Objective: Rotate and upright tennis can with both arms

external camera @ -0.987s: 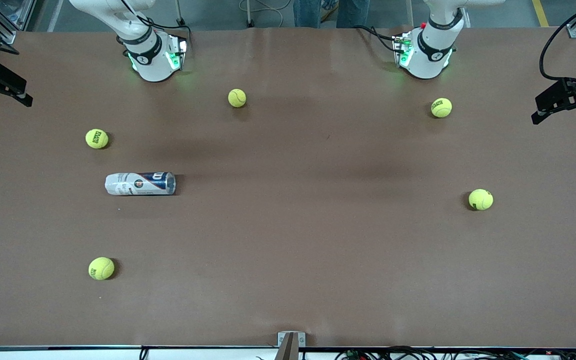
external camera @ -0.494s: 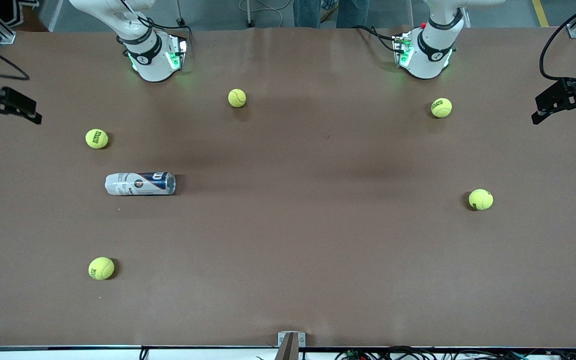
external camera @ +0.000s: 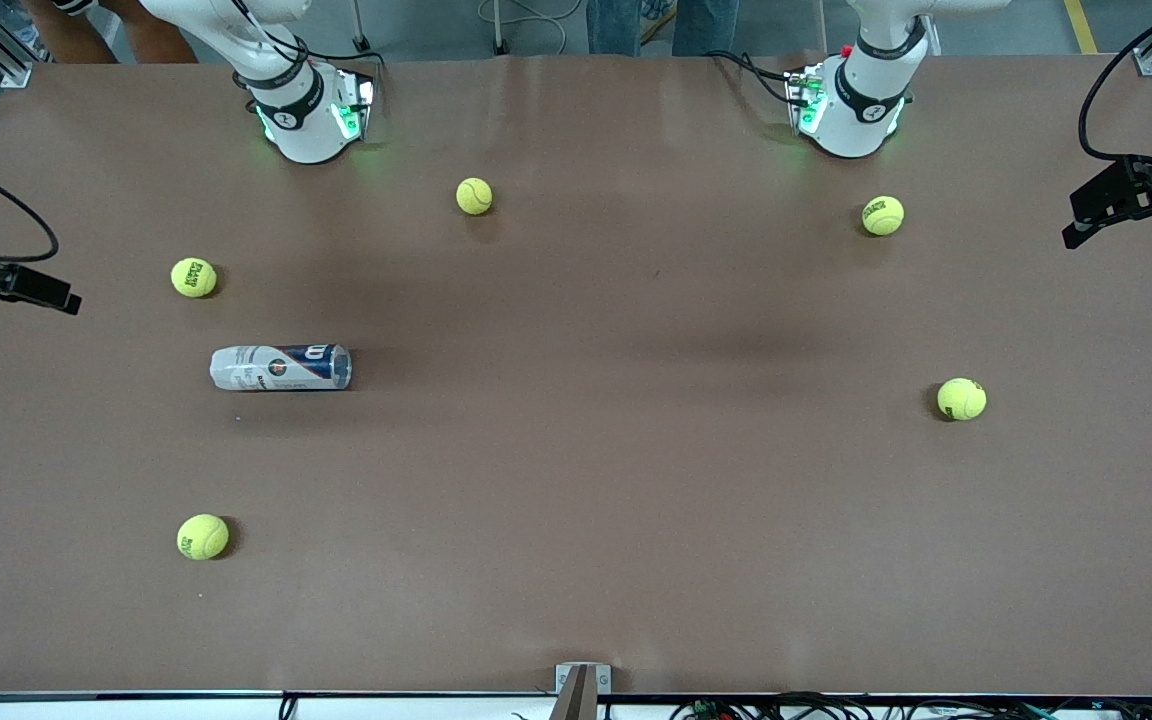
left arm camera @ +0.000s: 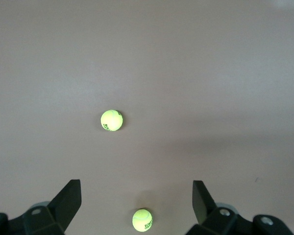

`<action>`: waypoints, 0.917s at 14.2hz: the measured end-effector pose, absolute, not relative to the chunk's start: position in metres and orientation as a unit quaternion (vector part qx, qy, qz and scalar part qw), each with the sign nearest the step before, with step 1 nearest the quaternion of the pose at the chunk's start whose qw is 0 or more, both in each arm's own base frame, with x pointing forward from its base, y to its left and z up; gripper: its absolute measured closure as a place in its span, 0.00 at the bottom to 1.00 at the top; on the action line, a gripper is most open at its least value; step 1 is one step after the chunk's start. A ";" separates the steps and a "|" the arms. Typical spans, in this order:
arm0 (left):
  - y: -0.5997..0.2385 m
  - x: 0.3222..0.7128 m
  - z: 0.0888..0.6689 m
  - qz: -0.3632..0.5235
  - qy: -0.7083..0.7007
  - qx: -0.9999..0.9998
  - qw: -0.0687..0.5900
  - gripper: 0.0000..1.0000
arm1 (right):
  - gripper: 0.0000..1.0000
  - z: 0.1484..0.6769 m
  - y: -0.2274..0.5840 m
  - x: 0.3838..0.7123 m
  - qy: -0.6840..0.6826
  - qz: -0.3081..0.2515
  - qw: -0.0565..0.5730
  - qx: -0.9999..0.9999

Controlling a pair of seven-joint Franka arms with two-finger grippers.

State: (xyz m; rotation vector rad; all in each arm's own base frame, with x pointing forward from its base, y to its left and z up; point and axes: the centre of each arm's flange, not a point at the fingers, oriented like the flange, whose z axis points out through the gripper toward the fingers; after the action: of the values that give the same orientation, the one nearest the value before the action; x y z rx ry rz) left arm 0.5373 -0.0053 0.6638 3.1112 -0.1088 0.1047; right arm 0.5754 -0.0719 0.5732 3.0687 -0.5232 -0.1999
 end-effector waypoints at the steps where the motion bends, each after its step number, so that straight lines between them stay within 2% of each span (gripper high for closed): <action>1: -0.005 0.537 0.664 0.034 -0.035 0.999 0.013 0.00 | 0.00 0.572 -0.070 0.576 -0.230 -0.065 0.015 0.971; 6: -0.005 0.537 0.664 0.034 -0.035 0.999 0.013 0.00 | 0.00 0.545 -0.050 0.586 -0.477 -0.080 0.043 0.874; 13: -0.005 0.537 0.664 0.034 -0.035 0.999 0.013 0.00 | 0.00 0.424 -0.052 0.618 -0.659 -0.080 0.072 0.745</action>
State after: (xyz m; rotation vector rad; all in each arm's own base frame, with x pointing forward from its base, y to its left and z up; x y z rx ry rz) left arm 0.5373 -0.0052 0.6639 3.1112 -0.1086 0.1052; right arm 0.6185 -0.0518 0.4236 2.2373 -1.9790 -0.2391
